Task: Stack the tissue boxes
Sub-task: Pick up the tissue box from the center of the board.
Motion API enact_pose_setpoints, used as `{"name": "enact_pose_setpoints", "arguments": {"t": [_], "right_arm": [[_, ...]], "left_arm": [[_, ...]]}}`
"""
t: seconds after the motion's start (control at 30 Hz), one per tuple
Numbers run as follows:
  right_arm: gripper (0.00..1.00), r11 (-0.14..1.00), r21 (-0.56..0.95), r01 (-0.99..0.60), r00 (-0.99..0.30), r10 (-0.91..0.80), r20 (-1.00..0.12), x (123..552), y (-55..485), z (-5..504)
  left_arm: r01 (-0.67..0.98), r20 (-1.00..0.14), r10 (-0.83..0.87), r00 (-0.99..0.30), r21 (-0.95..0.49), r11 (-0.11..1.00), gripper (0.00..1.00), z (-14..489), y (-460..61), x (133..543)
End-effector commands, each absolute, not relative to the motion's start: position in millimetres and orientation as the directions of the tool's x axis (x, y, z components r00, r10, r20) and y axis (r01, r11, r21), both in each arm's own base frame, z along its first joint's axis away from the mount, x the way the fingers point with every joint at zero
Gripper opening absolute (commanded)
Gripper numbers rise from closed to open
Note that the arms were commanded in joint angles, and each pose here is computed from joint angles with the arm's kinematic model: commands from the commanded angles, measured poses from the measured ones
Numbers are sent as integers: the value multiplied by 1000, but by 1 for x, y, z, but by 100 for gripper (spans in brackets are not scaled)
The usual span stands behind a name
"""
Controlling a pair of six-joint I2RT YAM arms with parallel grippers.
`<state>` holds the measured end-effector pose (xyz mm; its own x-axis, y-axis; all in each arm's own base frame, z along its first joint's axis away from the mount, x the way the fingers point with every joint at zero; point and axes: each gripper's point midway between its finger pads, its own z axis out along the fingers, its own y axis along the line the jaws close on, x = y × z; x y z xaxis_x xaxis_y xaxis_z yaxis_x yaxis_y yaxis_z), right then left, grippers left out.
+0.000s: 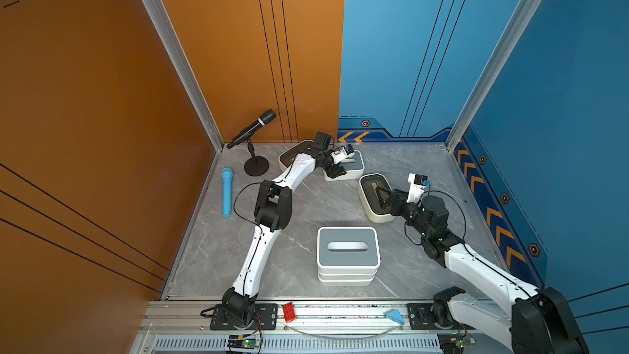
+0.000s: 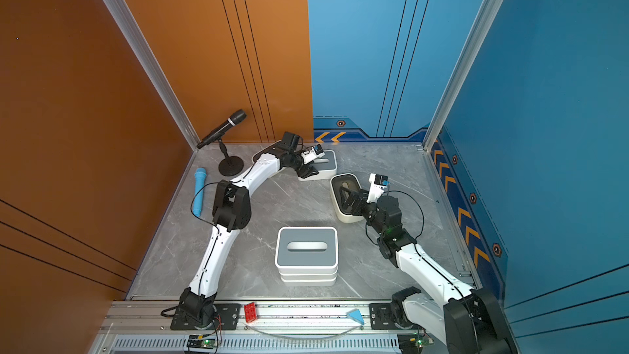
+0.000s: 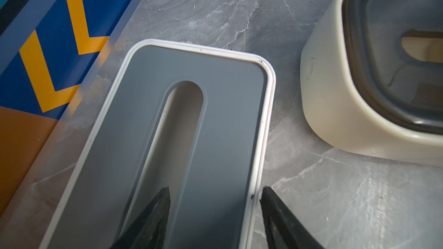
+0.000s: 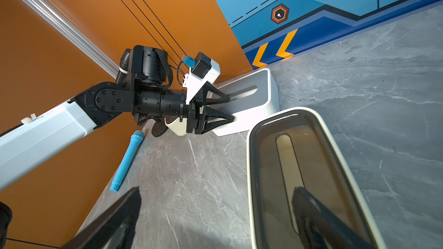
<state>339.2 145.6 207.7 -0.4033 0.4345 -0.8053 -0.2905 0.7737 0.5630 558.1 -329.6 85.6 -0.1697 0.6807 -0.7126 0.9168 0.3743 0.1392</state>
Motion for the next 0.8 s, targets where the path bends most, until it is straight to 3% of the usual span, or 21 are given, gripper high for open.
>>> {"name": "enact_pose_setpoints", "arguments": {"t": [0.0, 0.13, 0.33, 0.53, 0.77], "right_arm": [[100, 757, 564, -328, -391, 435, -811, 340, 152, 220], [100, 758, 563, -329, -390, 434, -812, 339, 152, 221], [100, 758, 561, -332, -388, 433, -814, 339, 152, 222], [100, 755, 562, -338, -388, 432, -814, 338, 153, 223], [100, 752, 563, -343, -390, 431, -814, 337, 154, 224]], "left_arm": [[912, -737, 652, -179, 125, 391, 57, 84, -341, 563], [908, -740, 646, -188, 120, 402, 50, 83, -344, 564], [902, -750, 629, -203, 107, 419, 48, 82, -347, 566], [888, -761, 610, -220, 102, 448, 65, 83, -350, 571], [881, -757, 608, -239, 95, 464, 66, 77, -344, 574]]}}
